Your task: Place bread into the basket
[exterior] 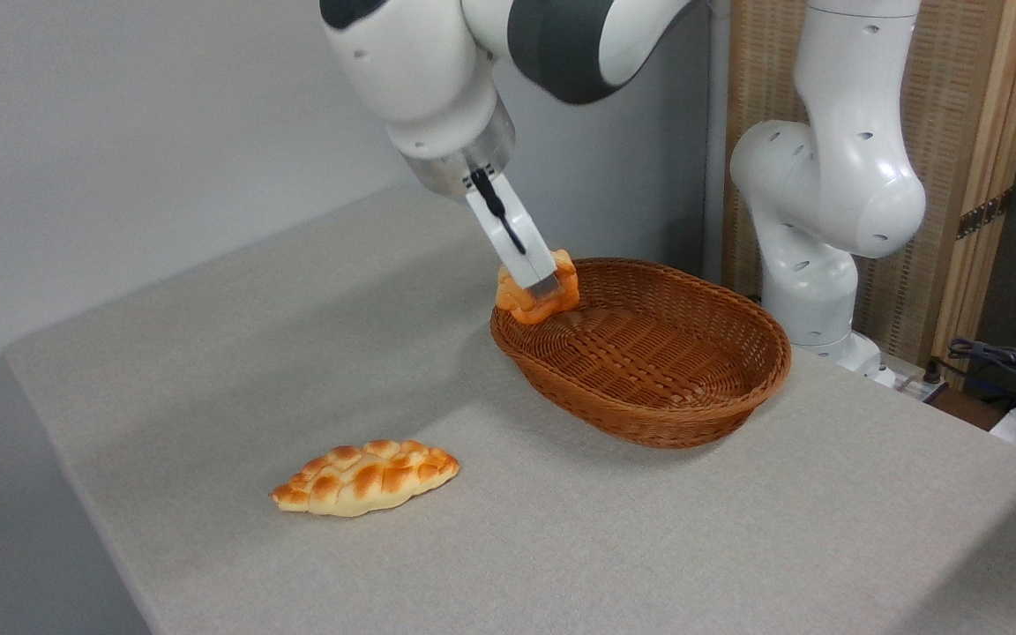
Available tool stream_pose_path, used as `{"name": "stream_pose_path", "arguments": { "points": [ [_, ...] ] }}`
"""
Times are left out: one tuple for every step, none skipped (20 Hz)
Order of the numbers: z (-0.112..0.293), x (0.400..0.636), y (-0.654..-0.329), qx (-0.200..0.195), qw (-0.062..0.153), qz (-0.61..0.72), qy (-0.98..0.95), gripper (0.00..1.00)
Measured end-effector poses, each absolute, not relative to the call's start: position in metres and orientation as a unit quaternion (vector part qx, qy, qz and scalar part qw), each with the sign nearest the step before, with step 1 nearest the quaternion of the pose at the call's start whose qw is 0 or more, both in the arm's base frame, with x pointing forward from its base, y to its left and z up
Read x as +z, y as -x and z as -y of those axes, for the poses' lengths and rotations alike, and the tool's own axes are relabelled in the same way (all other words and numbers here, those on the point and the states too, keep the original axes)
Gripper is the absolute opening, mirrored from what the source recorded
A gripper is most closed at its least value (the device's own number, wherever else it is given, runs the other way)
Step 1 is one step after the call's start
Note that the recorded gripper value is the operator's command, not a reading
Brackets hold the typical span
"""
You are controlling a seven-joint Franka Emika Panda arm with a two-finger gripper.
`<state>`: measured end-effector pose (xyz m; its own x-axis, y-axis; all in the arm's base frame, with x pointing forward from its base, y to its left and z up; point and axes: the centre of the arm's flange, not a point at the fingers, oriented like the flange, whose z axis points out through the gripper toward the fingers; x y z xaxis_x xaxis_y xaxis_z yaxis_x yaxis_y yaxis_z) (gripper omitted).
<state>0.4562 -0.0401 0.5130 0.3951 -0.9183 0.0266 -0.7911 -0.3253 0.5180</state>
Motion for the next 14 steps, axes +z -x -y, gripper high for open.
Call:
{"name": "stream_pose_path", "arguments": {
  "points": [
    [0.045,0.507,-0.454,-0.143,0.236,0.541,-0.794,1.00],
    [0.048,0.504,-0.452,-0.146,0.237,0.546,-0.790,1.00],
    [0.052,0.498,-0.450,-0.151,0.241,0.553,-0.784,1.00],
    [0.055,0.494,-0.448,-0.155,0.243,0.558,-0.778,1.00],
    [0.055,0.492,-0.448,-0.156,0.245,0.561,-0.776,1.00],
    [0.056,0.490,-0.447,-0.157,0.246,0.566,-0.771,1.00],
    [0.056,0.489,-0.447,-0.158,0.246,0.569,-0.769,1.00],
    [0.054,0.487,-0.446,-0.161,0.243,0.576,-0.764,1.00],
    [0.053,0.486,-0.446,-0.162,0.241,0.579,-0.762,1.00],
    [0.052,0.486,-0.446,-0.163,0.240,0.584,-0.758,1.00],
    [0.052,0.486,-0.446,-0.162,0.239,0.585,-0.758,1.00],
    [0.052,0.488,-0.447,-0.159,0.237,0.587,-0.757,1.00],
    [0.052,0.490,-0.448,-0.156,0.235,0.588,-0.758,1.00],
    [0.051,0.498,-0.452,-0.144,0.227,0.590,-0.761,1.00]
  ]
}}
